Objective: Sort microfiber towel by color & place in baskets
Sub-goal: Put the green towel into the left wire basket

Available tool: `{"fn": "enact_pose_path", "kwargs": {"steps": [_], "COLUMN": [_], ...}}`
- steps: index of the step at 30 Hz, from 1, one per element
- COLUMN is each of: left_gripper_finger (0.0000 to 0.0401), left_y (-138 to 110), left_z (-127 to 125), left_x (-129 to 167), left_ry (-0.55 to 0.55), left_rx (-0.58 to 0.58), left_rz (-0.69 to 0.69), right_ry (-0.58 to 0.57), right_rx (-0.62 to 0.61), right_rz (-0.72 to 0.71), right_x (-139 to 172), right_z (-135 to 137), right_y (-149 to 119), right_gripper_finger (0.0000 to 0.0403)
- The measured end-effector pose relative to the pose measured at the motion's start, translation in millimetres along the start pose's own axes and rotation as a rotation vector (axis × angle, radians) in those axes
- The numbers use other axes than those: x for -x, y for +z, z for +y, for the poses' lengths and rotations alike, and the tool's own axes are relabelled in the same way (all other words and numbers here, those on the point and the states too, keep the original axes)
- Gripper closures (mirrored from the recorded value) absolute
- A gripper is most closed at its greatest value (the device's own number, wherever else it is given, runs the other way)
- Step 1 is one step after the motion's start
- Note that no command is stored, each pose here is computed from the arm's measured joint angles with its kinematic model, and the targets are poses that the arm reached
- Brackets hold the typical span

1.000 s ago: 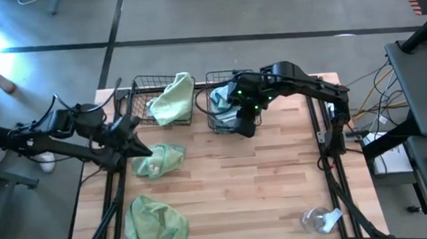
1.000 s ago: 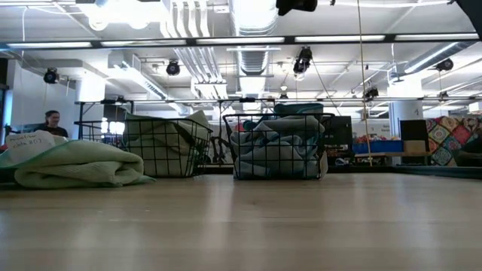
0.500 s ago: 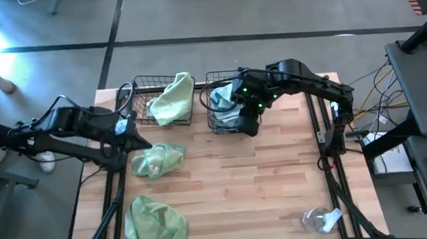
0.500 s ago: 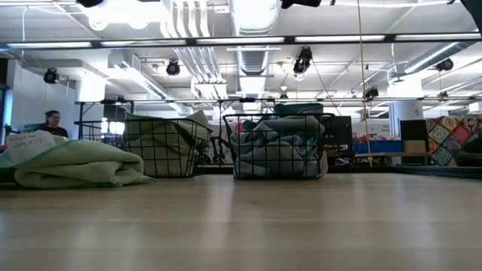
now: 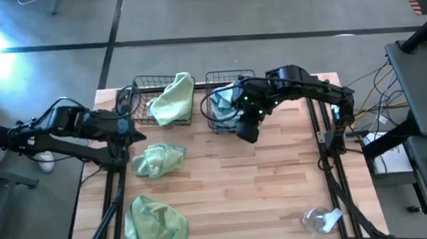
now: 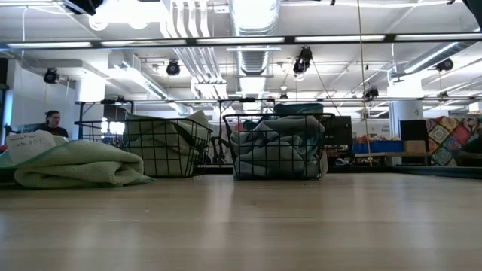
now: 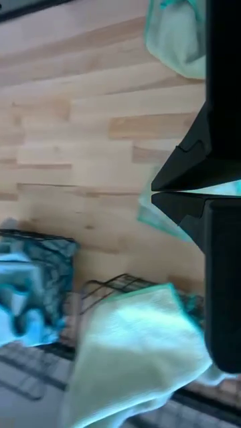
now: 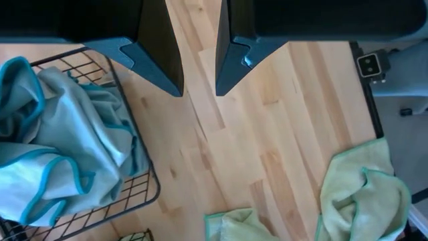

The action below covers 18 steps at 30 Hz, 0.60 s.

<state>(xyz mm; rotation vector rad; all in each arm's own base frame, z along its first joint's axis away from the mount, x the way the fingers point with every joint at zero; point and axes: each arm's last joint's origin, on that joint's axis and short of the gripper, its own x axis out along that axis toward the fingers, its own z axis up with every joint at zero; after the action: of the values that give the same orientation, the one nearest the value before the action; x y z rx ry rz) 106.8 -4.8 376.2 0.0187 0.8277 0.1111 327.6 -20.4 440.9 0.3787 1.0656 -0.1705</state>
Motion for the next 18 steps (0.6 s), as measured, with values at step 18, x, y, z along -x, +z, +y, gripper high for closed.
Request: {"fn": "enact_pose_path", "kwargs": {"steps": [18], "left_gripper_finger": [0.0401], "left_y": [-36.2], "left_z": [-6.9], "left_x": [-48.2], "left_ry": [-0.023], "left_rx": [0.171], "left_rz": [0.267], "right_ry": [0.019], "right_rx": [0.013], "right_rz": [0.010], "right_x": [-0.9], "right_z": [13.8], "right_y": [-5.3], "right_gripper_finger": [0.0321]}}
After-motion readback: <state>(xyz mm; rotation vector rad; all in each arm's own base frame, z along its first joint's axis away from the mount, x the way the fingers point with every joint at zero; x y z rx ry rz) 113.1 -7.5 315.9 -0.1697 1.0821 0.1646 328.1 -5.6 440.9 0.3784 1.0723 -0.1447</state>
